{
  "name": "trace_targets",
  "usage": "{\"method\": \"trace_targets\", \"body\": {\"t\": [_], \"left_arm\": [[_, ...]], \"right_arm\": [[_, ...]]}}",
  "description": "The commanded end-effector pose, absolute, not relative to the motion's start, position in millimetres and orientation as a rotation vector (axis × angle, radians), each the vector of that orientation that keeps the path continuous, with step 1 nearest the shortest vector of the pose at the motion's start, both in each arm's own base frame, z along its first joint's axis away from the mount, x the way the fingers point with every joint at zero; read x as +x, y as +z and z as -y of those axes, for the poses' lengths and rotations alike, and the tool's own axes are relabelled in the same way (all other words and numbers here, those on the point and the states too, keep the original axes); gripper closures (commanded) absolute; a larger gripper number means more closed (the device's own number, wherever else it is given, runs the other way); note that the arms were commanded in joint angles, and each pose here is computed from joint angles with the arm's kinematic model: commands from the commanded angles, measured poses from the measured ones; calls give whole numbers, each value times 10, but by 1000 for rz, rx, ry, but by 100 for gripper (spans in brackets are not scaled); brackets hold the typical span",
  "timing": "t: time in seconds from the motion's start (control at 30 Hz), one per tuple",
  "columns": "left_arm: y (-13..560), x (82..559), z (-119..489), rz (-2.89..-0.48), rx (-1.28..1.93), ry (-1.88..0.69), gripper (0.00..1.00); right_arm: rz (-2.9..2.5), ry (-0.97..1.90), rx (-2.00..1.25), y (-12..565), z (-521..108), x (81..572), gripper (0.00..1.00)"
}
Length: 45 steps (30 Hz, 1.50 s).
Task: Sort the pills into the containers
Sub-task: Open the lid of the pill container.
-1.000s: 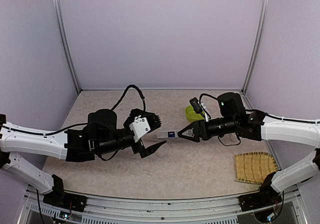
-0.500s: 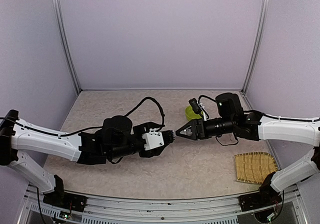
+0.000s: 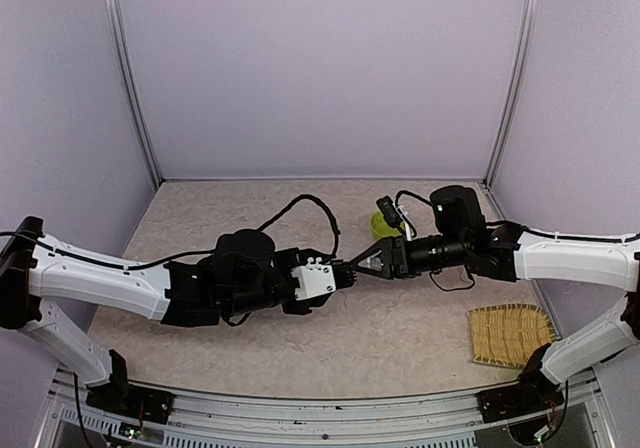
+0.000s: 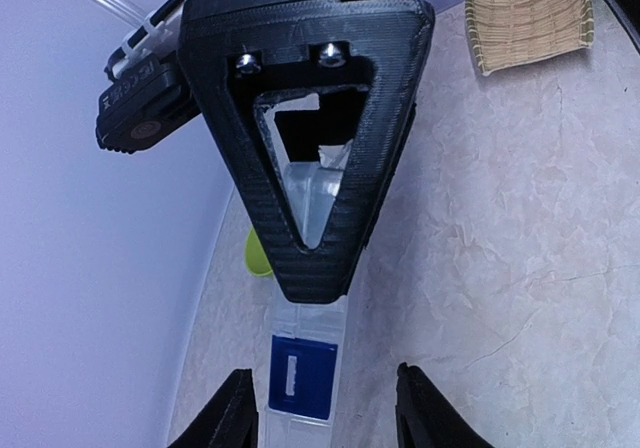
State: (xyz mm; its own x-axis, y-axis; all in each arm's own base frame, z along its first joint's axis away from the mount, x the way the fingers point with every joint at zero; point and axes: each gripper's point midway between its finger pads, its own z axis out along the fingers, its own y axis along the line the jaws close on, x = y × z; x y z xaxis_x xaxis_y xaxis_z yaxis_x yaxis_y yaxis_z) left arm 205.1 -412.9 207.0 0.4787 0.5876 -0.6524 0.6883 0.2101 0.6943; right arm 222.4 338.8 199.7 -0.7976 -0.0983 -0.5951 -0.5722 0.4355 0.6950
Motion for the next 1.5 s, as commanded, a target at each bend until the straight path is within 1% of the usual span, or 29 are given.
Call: {"method": "trace_targets", "body": {"t": [0.0, 0.23, 0.47, 0.7, 0.87, 1.03, 1.23, 1.4, 1.43, 1.47], "left_arm": [[2147, 2039, 4211, -1168, 1469, -111, 56], [2162, 2036, 4217, -1166, 1467, -115, 66], [2144, 2075, 4208, -1177, 1463, -105, 64], [2109, 2065, 4229, -1184, 1483, -119, 66], [2087, 2077, 4231, -1194, 1487, -125, 75], [2101, 2088, 4240, -1199, 1480, -132, 80], [2105, 2068, 4247, -1209, 1488, -161, 85], [2173, 2034, 4227, -1222, 1492, -244, 85], [2189, 2030, 4217, -1226, 1491, -263, 84], [2205, 2017, 4212, -1229, 1492, -283, 79]], "right_arm": [[-2197, 1367, -582, 2024, -3418, 2181, 60], [-2205, 1372, -586, 1978, -3419, 2167, 61], [-2209, 1378, -591, 1965, -3416, 2148, 61], [-2208, 1381, -598, 1960, -3419, 2140, 62], [-2213, 1379, -604, 1938, -3425, 2141, 63], [-2224, 1374, -610, 1901, -3427, 2139, 64], [-2213, 1348, -638, 1904, -3429, 2155, 64], [-2198, 1311, -673, 1887, -3421, 2173, 64], [-2196, 1304, -678, 1885, -3418, 2178, 64], [-2192, 1299, -685, 1884, -3420, 2180, 64]]}}
